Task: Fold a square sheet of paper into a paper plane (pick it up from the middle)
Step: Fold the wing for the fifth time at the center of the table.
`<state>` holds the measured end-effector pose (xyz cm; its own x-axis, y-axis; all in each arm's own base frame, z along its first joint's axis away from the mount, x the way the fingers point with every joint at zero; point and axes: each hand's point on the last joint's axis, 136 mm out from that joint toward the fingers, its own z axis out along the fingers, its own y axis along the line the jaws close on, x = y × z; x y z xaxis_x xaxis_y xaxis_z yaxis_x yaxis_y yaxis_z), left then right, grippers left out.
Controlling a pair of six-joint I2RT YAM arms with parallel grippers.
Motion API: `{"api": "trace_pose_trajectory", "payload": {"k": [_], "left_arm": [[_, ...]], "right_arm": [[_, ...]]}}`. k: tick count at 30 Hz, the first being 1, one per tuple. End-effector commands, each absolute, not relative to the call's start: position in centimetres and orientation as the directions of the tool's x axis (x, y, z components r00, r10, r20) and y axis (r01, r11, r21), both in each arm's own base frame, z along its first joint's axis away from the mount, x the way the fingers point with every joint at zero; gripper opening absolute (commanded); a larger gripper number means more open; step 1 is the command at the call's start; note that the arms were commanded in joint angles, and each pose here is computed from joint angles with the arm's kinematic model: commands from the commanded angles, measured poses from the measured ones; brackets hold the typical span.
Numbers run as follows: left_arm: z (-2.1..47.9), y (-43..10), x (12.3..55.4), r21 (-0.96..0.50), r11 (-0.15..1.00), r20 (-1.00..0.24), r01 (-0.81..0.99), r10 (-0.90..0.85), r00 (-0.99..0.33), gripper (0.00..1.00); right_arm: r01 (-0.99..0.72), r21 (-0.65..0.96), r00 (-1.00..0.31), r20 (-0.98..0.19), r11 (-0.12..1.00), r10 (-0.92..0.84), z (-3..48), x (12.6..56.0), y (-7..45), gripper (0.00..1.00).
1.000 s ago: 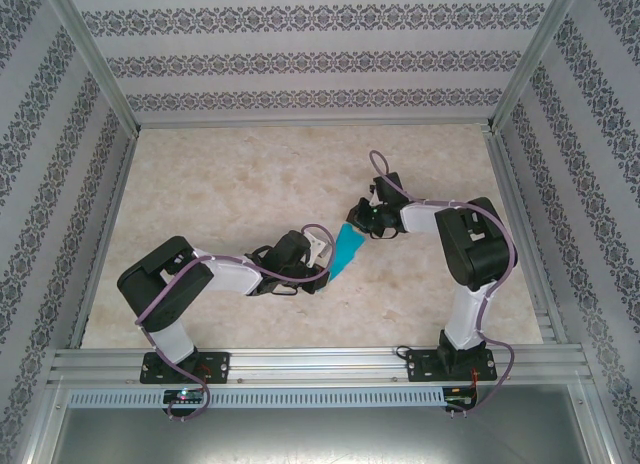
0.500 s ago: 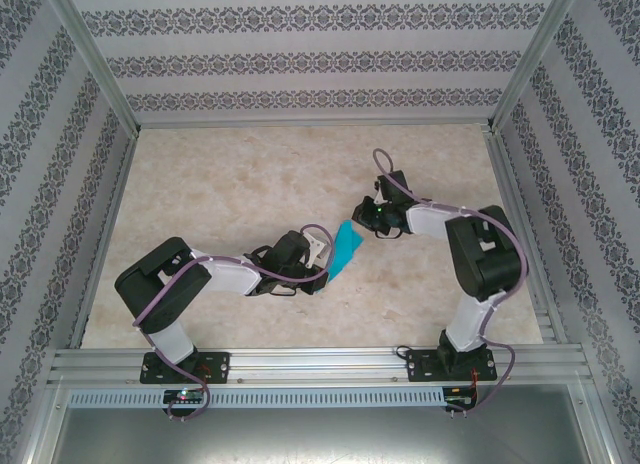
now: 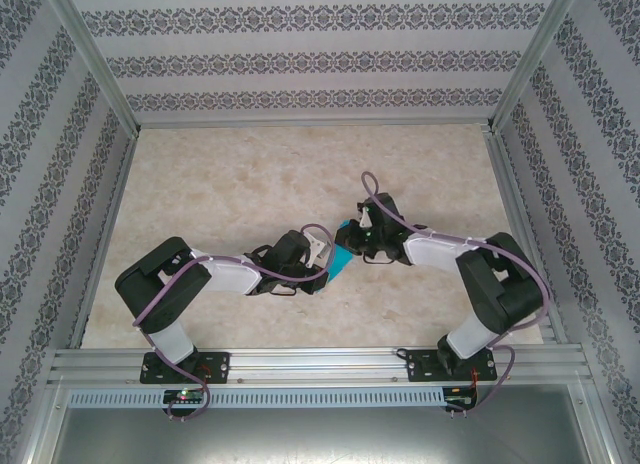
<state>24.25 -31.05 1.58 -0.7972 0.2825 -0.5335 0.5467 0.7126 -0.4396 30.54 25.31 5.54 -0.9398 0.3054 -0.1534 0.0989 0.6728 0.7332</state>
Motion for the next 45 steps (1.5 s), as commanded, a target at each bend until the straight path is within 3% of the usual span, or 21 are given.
{"api": "trace_pose_trajectory", "payload": {"k": [1, 16, 24, 35, 45], "left_arm": [[-4.9, -24.8, 18.8, -0.351, 0.823, -0.232, 0.446, 0.385, -0.893, 0.12], [-3.5, -24.9, 17.3, -0.332, 0.818, -0.248, 0.47, 0.406, -0.88, 0.12], [-3.4, -23.7, 15.0, -0.315, 0.829, -0.23, 0.463, 0.406, -0.884, 0.12], [-3.5, -22.5, 12.6, -0.322, 0.828, -0.18, 0.46, 0.423, -0.888, 0.11], [1.3, -26.1, 15.1, -0.378, 0.78, -0.31, 0.498, 0.401, -0.862, 0.13]], "right_arm": [[0.11, 0.768, -0.94, -0.126, 0.63, 0.318, 4.9, 31.1, 26.8, 0.09], [0.193, 0.588, -0.948, -0.093, 0.785, 0.303, -2.5, 29.4, 23.9, 0.08], [0.204, 0.551, -0.953, -0.078, 0.809, 0.294, -4.4, 29.1, 23.5, 0.07], [0.187, 0.564, -0.958, -0.077, 0.804, 0.276, -4.3, 29.1, 24.0, 0.07], [0.081, 0.676, -0.973, -0.107, 0.733, 0.206, 0.3, 29.9, 27.7, 0.12]]}}
